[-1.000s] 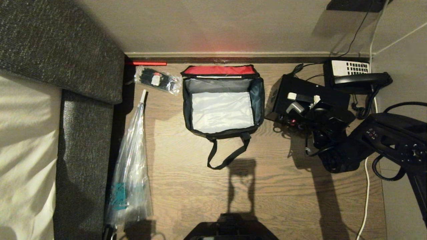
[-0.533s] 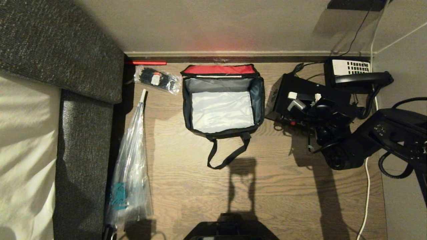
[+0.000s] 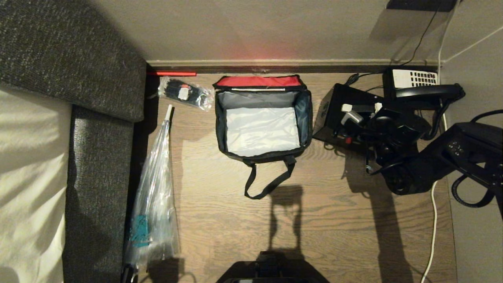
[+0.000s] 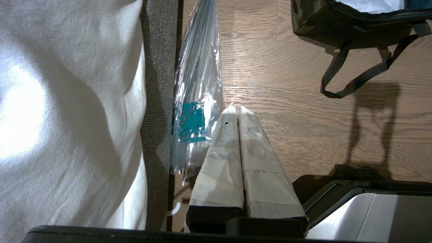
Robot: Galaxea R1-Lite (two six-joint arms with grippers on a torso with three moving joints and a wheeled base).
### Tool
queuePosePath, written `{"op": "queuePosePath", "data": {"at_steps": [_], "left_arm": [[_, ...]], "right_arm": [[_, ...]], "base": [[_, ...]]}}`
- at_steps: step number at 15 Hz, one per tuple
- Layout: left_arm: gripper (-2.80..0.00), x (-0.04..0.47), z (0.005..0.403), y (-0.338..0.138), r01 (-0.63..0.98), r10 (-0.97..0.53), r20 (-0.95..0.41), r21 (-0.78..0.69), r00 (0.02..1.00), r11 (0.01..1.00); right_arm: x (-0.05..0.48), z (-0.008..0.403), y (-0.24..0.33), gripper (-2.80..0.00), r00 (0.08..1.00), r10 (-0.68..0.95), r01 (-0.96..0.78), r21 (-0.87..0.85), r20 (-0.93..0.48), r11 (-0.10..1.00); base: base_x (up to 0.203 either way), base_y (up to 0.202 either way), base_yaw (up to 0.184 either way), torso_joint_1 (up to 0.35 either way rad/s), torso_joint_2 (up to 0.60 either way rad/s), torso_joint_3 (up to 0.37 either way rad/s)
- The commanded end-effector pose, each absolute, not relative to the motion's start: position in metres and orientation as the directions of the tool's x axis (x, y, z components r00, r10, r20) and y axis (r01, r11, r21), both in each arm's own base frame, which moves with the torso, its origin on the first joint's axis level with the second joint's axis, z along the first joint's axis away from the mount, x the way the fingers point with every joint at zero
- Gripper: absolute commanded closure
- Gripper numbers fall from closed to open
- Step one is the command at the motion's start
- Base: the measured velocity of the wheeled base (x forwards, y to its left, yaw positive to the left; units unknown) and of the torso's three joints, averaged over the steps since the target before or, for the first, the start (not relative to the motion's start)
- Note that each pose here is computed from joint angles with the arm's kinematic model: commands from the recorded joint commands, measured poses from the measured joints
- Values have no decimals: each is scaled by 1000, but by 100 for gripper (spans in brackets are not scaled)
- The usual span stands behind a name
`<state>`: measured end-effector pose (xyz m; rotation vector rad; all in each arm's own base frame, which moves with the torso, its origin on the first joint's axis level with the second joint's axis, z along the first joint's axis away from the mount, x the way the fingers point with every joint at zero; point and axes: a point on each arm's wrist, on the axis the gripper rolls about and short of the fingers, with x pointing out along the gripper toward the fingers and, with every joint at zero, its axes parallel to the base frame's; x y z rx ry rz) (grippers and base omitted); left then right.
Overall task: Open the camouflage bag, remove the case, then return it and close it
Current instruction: Place the black box back
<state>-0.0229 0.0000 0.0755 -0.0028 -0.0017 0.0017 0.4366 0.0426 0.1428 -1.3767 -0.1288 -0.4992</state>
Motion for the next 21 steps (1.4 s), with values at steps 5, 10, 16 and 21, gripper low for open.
{"op": "queuePosePath", "data": {"at_steps": [5, 10, 16, 21], "left_arm": [[0, -23, 75, 0, -2, 2, 0, -3, 1000, 1000], [0, -23, 75, 0, -2, 2, -1, -3, 1000, 1000], [0, -23, 75, 0, -2, 2, 0, -3, 1000, 1000], [0, -23, 76, 0, -2, 2, 0, -3, 1000, 1000]], "right_arm": [[422, 176, 43, 0, 858, -259, 479, -874, 444, 87], [417, 189, 41, 0, 843, -263, 506, -858, 470, 87], [393, 223, 39, 0, 809, -266, 563, -822, 525, 89], [368, 251, 36, 0, 782, -242, 601, -797, 575, 50]], "base": [[0, 0, 0, 0, 0, 0], [0, 0, 0, 0, 0, 0], [0, 0, 0, 0, 0, 0], [0, 0, 0, 0, 0, 0]]}}
